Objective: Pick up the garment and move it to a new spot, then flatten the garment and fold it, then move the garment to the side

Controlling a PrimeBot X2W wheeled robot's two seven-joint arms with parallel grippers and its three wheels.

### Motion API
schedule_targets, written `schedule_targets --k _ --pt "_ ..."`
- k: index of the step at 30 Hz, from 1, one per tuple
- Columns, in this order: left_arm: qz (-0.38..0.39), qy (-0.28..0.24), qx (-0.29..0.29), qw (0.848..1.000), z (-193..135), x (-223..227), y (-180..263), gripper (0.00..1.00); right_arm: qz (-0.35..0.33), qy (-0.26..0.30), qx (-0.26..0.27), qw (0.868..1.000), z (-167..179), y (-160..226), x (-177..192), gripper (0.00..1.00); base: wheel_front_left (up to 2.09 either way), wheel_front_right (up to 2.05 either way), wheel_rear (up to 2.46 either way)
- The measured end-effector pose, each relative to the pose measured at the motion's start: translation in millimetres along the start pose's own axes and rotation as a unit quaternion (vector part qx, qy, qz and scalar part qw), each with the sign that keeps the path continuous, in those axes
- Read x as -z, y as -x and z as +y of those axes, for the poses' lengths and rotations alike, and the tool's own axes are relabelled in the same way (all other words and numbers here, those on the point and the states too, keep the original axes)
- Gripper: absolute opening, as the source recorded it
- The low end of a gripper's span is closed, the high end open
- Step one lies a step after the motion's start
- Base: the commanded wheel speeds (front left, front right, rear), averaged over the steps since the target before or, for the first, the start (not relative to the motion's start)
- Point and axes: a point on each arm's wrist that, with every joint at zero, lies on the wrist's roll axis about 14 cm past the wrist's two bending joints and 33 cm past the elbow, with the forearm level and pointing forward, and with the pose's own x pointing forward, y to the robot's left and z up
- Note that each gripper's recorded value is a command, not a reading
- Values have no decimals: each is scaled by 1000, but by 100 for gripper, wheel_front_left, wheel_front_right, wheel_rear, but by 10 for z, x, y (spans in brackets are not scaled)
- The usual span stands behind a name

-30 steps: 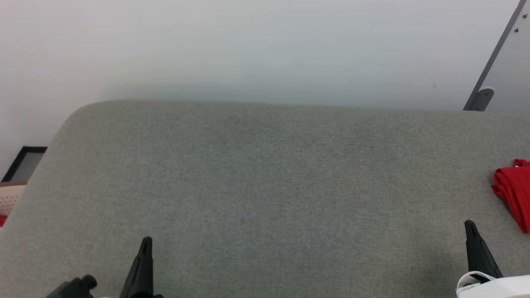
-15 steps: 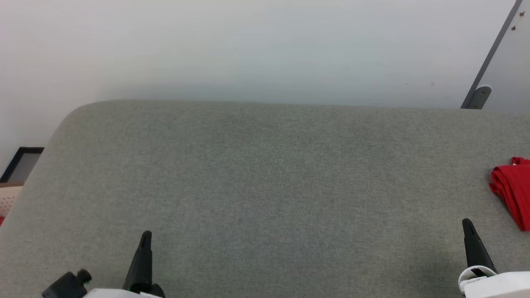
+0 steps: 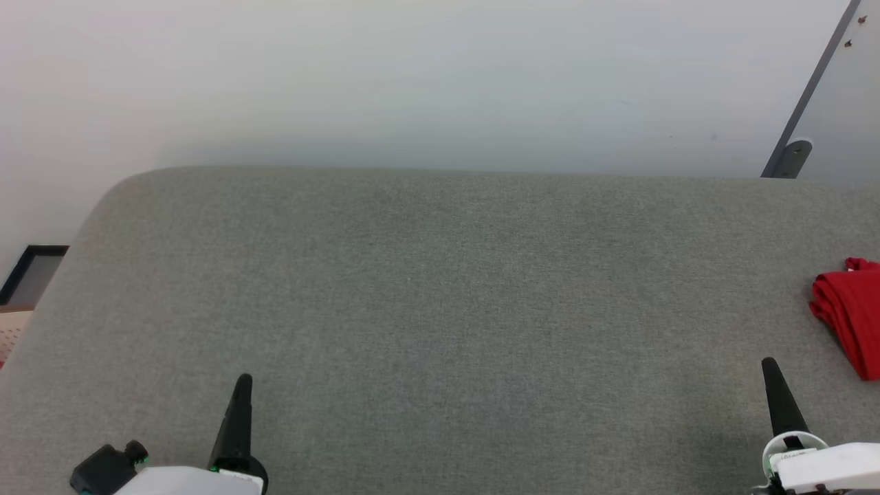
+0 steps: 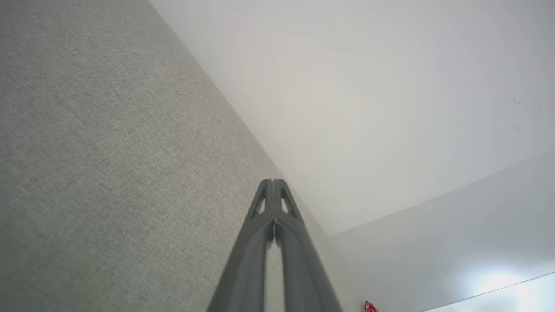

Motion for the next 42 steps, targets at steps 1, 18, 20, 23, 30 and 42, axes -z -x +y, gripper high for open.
schedule_targets --k 1,18,20,23,30,42 --pt "1 6 0 1000 0 3 -6 0 0 -5 -1 1000 6 -7 0 0 0 0 0" --pt "11 90 -2 996 -23 38 -102 0 2 -86 -1 996 24 -52 4 0 0 0 0" --pt "12 101 -2 995 -26 41 -113 0 3 -99 1 995 15 -49 9 0 0 0 0" --pt "13 114 -2 993 -27 46 -126 0 4 -111 2 994 10 -48 16 0 0 0 0" --pt "16 144 -2 989 -37 60 -159 0 5 -141 1 990 14 -61 17 0 0 0 0" --pt "22 191 1 981 -73 77 -221 0 5 -187 -1 982 25 -81 15 0 0 0 0"
